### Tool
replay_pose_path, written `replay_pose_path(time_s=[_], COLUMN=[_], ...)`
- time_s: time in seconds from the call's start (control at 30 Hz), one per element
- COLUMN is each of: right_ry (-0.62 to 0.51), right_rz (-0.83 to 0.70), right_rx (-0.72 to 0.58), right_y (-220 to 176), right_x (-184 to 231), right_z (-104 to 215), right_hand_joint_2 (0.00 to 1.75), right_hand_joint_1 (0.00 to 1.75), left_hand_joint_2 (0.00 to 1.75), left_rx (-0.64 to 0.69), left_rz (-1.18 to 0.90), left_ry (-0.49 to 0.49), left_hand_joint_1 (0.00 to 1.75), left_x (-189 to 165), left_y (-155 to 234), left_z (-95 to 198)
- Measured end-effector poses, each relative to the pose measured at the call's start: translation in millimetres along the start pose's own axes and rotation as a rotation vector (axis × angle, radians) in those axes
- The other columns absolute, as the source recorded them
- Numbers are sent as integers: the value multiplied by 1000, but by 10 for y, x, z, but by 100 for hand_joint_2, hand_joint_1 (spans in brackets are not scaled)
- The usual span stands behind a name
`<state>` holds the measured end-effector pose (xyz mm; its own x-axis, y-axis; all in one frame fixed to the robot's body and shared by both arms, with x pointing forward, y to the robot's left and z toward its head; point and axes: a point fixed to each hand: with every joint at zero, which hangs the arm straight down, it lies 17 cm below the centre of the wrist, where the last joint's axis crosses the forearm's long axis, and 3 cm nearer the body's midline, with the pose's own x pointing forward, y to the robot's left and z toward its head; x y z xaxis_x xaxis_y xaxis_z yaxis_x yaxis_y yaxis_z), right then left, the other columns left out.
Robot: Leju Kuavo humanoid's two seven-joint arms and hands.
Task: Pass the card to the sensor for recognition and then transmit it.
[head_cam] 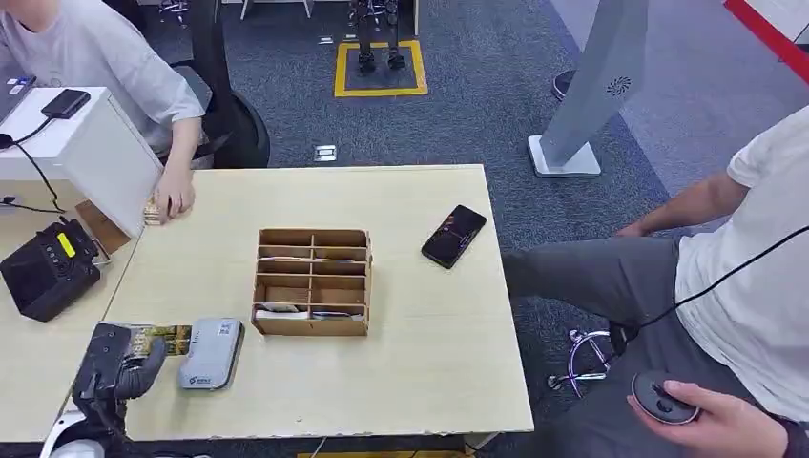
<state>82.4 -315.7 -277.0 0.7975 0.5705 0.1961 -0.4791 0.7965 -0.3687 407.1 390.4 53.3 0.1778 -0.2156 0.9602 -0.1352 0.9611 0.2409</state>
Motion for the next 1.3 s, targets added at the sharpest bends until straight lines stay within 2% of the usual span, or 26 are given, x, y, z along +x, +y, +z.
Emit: replay_pose_path(time_s=[0.1,0.83,1.3], right_ry=[0,-7,-1], right_rz=[2,2,2], right_rx=[-3,-5,-3], right_y=[-5,-6,3], right_x=[-1,16,10], right_z=[-1,0,1], right_hand_joint_2=[175,175,175], right_hand_joint_1=[0,0,0], left_hand_joint_2=[175,175,175], left_rx=[-35,-76,-37], left_rz=[79,93,-107], left_ry=[13,34,59], left_hand_joint_1=[175,175,175], left_x=[-4,-35,-192], left_y=[-46,-99,-180], left_z=[39,133,129])
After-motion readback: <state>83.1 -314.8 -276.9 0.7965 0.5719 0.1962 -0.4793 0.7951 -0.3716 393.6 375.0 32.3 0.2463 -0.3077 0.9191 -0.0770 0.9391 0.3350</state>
